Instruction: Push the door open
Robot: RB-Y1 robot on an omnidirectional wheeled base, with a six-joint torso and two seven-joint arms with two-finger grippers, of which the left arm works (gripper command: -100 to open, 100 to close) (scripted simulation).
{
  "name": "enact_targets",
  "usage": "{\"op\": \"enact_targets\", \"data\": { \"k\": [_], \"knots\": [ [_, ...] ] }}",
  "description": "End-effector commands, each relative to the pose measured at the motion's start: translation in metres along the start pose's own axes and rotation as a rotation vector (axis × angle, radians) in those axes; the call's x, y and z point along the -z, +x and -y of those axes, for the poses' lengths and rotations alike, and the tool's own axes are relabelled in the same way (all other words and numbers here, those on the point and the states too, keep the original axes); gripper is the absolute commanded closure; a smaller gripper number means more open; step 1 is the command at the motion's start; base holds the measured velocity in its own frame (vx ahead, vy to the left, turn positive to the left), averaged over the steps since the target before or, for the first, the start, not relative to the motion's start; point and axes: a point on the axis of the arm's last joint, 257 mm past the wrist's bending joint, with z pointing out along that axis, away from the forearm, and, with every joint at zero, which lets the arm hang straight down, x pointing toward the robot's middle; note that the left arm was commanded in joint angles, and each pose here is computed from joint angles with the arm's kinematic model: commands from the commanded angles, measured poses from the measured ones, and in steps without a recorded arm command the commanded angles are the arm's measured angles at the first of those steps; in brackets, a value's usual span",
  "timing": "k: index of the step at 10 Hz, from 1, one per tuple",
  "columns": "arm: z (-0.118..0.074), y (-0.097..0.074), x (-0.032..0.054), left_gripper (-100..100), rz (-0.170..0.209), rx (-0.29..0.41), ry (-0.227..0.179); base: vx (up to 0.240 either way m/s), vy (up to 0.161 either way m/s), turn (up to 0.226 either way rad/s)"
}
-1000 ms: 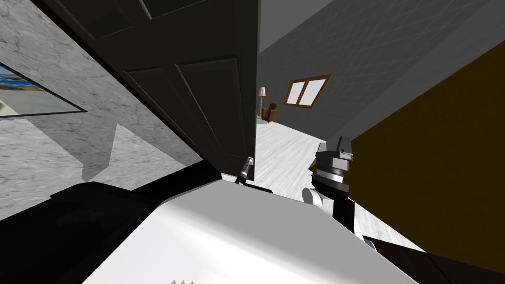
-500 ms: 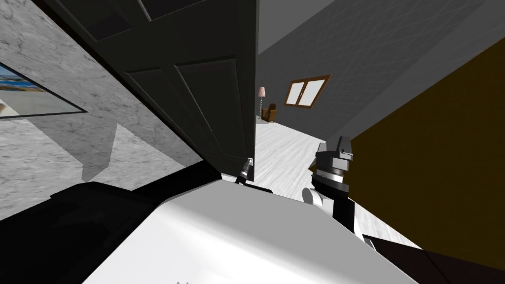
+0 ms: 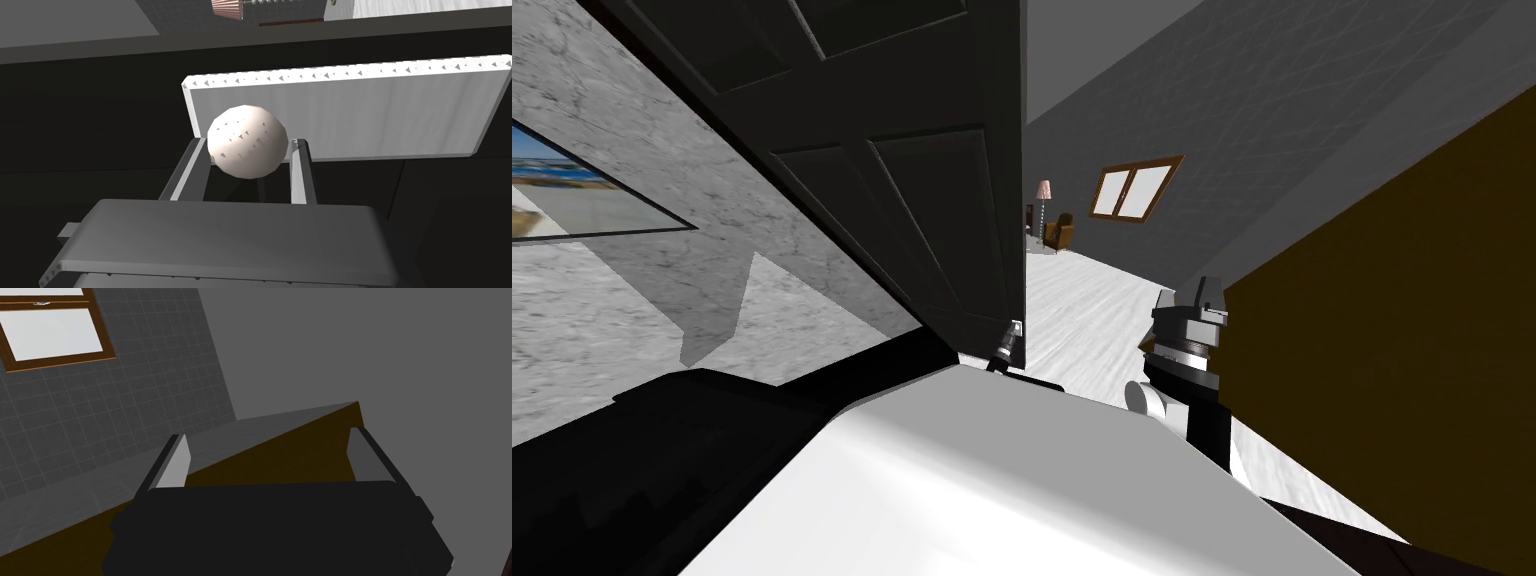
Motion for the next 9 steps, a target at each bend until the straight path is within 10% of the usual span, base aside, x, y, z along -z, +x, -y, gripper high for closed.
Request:
{"op": "enact_targets", "data": {
  "k": [1,9],
  "knots": [
    [0.004,-0.020,-0.0021,100,0.031,-0.010,0.012,0.168,-0.081,0.059],
    [0.007,-0.057,-0.0068,100,0.174,0.049,0.018,0.195,-0.106,0.092]
  ]
}}
